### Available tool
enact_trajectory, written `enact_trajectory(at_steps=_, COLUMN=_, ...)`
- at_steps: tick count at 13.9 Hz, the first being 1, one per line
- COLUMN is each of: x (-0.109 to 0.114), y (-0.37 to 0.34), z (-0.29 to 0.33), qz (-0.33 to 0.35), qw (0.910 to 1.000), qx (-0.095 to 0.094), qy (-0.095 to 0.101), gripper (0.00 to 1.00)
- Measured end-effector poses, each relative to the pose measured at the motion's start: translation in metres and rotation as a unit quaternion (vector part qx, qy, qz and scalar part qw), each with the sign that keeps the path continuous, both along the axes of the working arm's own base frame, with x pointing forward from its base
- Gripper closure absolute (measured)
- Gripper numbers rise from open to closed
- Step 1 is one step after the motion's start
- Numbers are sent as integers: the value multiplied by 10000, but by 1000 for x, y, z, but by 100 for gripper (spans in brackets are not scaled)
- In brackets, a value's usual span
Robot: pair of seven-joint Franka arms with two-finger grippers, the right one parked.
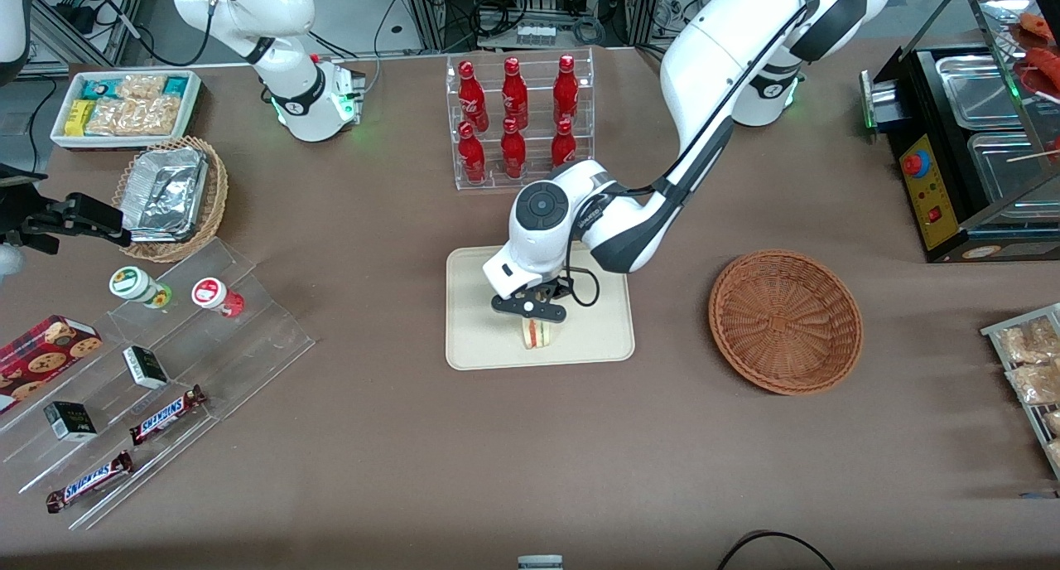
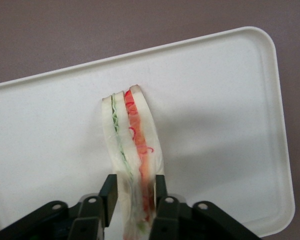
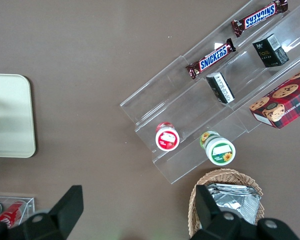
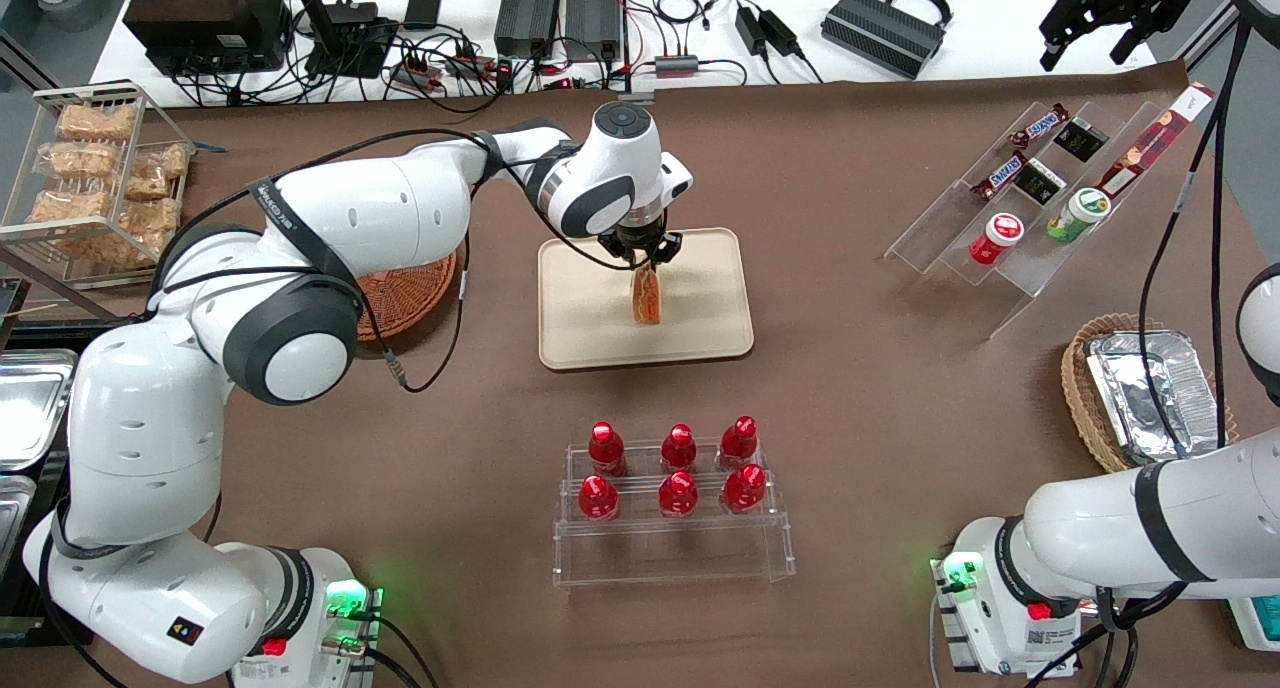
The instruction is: Place sandwich from basket to tray
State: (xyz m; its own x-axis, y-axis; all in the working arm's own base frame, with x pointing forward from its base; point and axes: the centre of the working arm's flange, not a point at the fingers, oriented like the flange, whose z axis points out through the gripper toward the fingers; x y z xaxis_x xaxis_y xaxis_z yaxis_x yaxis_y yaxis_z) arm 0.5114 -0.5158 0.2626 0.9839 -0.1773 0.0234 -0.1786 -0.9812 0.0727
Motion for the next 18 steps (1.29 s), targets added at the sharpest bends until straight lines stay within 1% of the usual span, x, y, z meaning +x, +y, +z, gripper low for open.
enact_trajectory(at_steps=1, x=2, y=-1, z=3, qz=6, qw=10000, qx=-19, qy=-28, gripper=48)
enact_trajectory(at_steps=2, x=4, y=0, z=8, qz=14, qw=10000, qx=-20, qy=-56, gripper=36)
enact_trajectory(at_steps=5, x=11, y=8, z=40, qz=103, qw=9998, qx=158, qy=-53, gripper=7)
enact_trajectory(at_steps=6, x=16, y=14, z=59, qz=183, qw=9996, qx=200, qy=-92, gripper=1)
enact_trajectory(at_steps=8, x=29, y=38, z=102, qz=408, qw=9986, qx=298, qy=-162, gripper=0)
enact_trajectory(at_steps=9, x=38, y=57, z=123, qz=589, qw=9976, qx=328, qy=-132, gripper=0)
enact_trajectory(at_steps=11, x=55, y=103, z=167, qz=994, qw=9943, qx=384, qy=-3, gripper=0)
enact_trajectory(at_steps=13, x=66, y=151, z=207, qz=1339, qw=9896, qx=519, qy=55, gripper=0)
enact_trajectory(at_steps=16, x=72, y=204, z=246, qz=1641, qw=9841, qx=670, qy=100, gripper=0)
enact_trajectory(at_steps=18, x=71, y=229, z=260, qz=1539, qw=9848, qx=772, qy=209, gripper=0)
